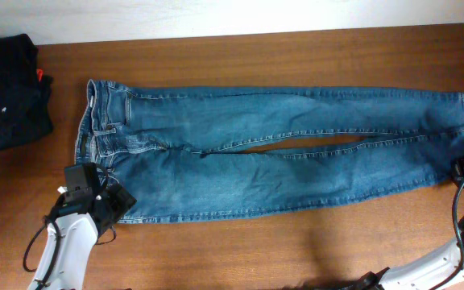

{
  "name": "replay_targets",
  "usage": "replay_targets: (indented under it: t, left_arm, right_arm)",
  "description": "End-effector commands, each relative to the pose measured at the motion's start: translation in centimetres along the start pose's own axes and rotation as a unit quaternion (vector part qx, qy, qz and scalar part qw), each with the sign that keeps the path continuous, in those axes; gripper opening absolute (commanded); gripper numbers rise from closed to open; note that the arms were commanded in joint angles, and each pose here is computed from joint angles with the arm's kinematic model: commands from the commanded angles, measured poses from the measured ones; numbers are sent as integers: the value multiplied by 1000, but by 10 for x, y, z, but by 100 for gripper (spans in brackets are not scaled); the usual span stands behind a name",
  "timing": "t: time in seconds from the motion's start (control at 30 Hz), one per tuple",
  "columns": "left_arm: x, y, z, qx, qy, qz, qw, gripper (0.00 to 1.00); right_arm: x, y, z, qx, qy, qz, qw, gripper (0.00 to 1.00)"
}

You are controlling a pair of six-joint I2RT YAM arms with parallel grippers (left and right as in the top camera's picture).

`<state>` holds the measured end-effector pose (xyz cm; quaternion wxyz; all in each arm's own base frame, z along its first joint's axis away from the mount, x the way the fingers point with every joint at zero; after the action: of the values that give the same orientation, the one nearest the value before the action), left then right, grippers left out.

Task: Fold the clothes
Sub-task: 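Lift the lower edge with both grippers and fold it up over the upper half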

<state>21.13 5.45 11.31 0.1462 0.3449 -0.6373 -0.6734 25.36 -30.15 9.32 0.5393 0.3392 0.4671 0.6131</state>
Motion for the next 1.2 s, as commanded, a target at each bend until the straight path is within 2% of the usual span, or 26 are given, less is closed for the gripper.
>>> replay_targets:
  t: [0.0, 0.17, 0.37, 0.43, 0.5, 0.53, 0.57, 0.63, 0.9, 1.17]
  left_arm:
    - [1, -4, 2, -1, 5, -13, 1000, 99]
    - [5, -8, 3, 0, 22, -16, 1000, 98]
    - [9, -14, 5, 2, 47, -18, 999, 92]
    - [9, -14, 5, 3, 47, -21, 999, 76]
    - [8, -14, 4, 5, 48, -24, 999, 56]
    - [8, -14, 4, 6, 48, -25, 999, 43]
    - [7, -14, 4, 7, 48, -27, 998, 25]
    - [5, -14, 3, 11, 48, -33, 998, 1]
    - [-16, 2, -6, 21, 9, -56, 998, 1]
    - [-35, 23, -15, 34, 9, -68, 997, 1]
  right_arm:
    - [10, -18, -6, 10, 1, 33, 999, 4]
    - [10, -18, -6, 9, 1, 33, 999, 4]
    - [10, -18, -5, 9, 1, 32, 999, 4]
    - [10, -18, -5, 9, 2, 32, 999, 4]
    - [10, -18, -5, 9, 2, 32, 999, 4]
    - [10, -18, -5, 9, 2, 32, 999, 4]
    - [10, -18, -5, 9, 1, 32, 999, 4]
    - [11, -18, -6, 11, 2, 35, 999, 4]
    - [10, -13, -4, 13, 10, 41, 999, 4]
    - [-2, 7, 8, 12, 12, 38, 999, 4]
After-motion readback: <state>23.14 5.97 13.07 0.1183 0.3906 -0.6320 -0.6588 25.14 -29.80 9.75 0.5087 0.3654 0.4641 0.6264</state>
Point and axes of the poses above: each gripper's point midway between its finger pads, its own y axis back along the fingers, its own z axis along the line the jaws close on, x = y × z, the point moved 10 cm from there along y, back along the fingers, and after that the axes turned 4 degrees about -y, right-handed, at the moved point
